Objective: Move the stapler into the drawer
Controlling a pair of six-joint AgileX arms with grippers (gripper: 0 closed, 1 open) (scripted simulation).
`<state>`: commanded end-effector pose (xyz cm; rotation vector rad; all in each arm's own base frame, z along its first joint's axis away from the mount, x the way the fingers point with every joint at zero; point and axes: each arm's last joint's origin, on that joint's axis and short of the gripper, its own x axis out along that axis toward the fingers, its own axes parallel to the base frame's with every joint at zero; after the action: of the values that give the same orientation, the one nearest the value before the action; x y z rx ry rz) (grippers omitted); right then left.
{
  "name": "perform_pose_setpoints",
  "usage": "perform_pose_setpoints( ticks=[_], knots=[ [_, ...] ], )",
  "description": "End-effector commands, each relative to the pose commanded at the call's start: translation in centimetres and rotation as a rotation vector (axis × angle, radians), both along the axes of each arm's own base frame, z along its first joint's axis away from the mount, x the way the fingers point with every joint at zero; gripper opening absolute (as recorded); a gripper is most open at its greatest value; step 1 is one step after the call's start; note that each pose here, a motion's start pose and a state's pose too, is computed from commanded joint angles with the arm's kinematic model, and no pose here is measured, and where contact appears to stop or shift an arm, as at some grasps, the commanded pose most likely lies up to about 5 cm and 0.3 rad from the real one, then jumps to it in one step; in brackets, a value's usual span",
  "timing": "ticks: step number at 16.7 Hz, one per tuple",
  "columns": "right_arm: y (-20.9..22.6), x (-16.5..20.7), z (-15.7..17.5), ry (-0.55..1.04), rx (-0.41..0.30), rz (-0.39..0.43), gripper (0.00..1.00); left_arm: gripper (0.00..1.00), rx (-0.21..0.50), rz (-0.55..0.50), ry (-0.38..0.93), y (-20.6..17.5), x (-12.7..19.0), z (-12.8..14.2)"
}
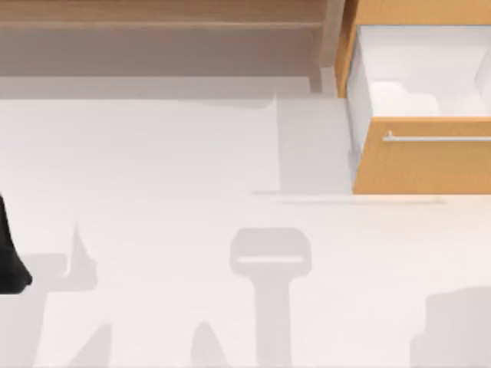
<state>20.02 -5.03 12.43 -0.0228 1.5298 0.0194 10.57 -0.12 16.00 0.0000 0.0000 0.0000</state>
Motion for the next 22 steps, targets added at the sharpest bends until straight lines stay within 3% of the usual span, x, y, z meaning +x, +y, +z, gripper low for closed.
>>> perform_pose_setpoints(
  ticks=[9, 12, 18, 22],
  knots=[
    [0.1, -0.2, 1.9, 0.015, 0.004, -0.001, 0.00, 1.00, 0.000, 0.000, 0.000, 0.0, 0.0, 0.0],
    [0.3, 1.2, 3.4, -0.047, -0.024, 0.040, 0.00, 1.00, 0.000, 0.000, 0.000, 0.0, 0.0, 0.0],
    [2.2, 8.4, 11.9, -0.304, -0.119, 0.199, 0.00, 1.00, 0.000, 0.000, 0.000, 0.0, 0.0, 0.0],
    [4.9, 14.9, 16.2, -0.387, -0.118, 0.262, 0.00, 1.00, 0.000, 0.000, 0.000, 0.0, 0.0, 0.0]
  ],
)
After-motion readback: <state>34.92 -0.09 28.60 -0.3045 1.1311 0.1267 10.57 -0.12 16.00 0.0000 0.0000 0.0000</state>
